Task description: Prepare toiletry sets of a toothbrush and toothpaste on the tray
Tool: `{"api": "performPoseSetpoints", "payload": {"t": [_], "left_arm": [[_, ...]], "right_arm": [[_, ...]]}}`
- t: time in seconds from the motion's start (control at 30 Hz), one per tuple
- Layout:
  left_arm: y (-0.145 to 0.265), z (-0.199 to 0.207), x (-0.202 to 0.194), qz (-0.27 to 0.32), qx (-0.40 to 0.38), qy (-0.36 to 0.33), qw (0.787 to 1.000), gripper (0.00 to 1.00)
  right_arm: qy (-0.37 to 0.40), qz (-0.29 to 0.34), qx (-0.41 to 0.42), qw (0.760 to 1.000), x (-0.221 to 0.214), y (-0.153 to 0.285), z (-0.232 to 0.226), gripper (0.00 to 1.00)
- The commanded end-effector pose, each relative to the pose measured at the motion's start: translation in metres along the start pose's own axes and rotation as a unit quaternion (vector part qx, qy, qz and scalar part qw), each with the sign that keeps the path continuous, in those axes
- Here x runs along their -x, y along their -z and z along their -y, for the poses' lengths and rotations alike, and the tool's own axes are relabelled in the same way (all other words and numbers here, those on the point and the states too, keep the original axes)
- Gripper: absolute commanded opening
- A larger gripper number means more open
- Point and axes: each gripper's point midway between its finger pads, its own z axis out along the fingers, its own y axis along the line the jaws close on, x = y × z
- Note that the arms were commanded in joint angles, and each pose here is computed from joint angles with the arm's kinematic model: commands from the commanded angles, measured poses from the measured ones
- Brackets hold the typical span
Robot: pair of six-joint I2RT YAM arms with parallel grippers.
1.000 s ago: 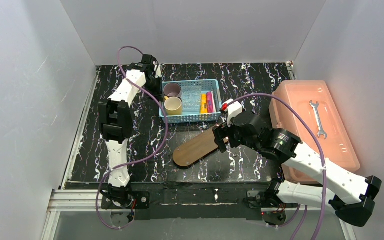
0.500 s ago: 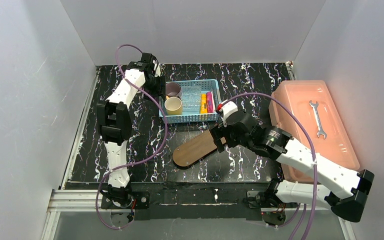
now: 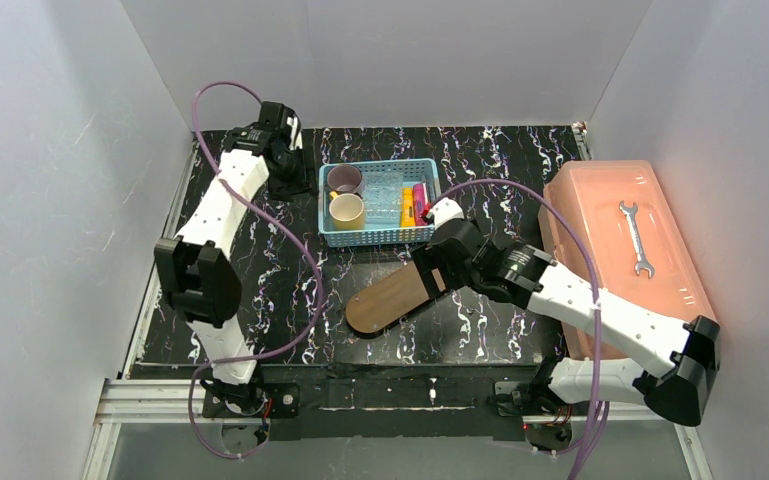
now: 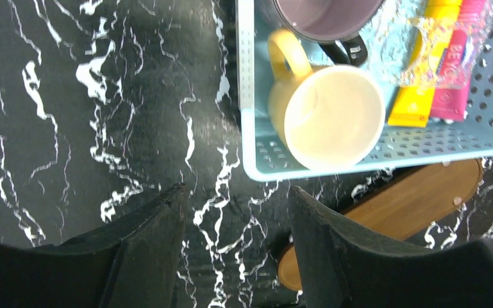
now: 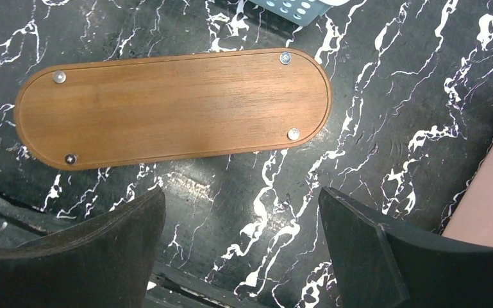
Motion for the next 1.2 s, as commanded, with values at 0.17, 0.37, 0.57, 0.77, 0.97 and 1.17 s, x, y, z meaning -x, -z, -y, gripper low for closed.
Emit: {"api": "performPoseSetpoints", "payload": {"t": [0.17, 0.37, 0.57, 0.77, 0.97, 1.17], "left_arm": [[0.073, 0.021, -0.033, 0.055, -0.086, 0.008, 0.995, 0.6], [0.092, 0.027, -0.069, 0.079, -0.136, 0.001, 0.988, 0.64], [0.112, 0.039, -0.102, 0.097, -0.198, -0.019, 0.975, 0.72], [0.122, 0.053, -0.132, 0.104, -0.265, -0.039, 0.958, 0.81], [0.118, 0.069, -0.165, 0.065, -0.32, -0.055, 0.944, 0.85], [0.102, 0.072, -0.195, 0.002, -0.332, -0.03, 0.943, 0.87]], "right_arm": [[-0.058, 0.008, -0.026, 0.998, 0.012, -0.035, 0.015, 0.88], [-0.107, 0.008, -0.05, 0.993, 0.014, -0.057, 0.046, 0.73], [-0.146, 0.002, -0.084, 0.986, 0.01, -0.077, 0.076, 0.55], [-0.185, 0.003, -0.103, 0.977, 0.007, -0.099, 0.101, 0.38], [-0.199, -0.013, -0.096, 0.975, 0.004, -0.124, 0.111, 0.13], [-0.201, -0.034, -0.087, 0.975, -0.003, -0.15, 0.117, 0.01]]}}
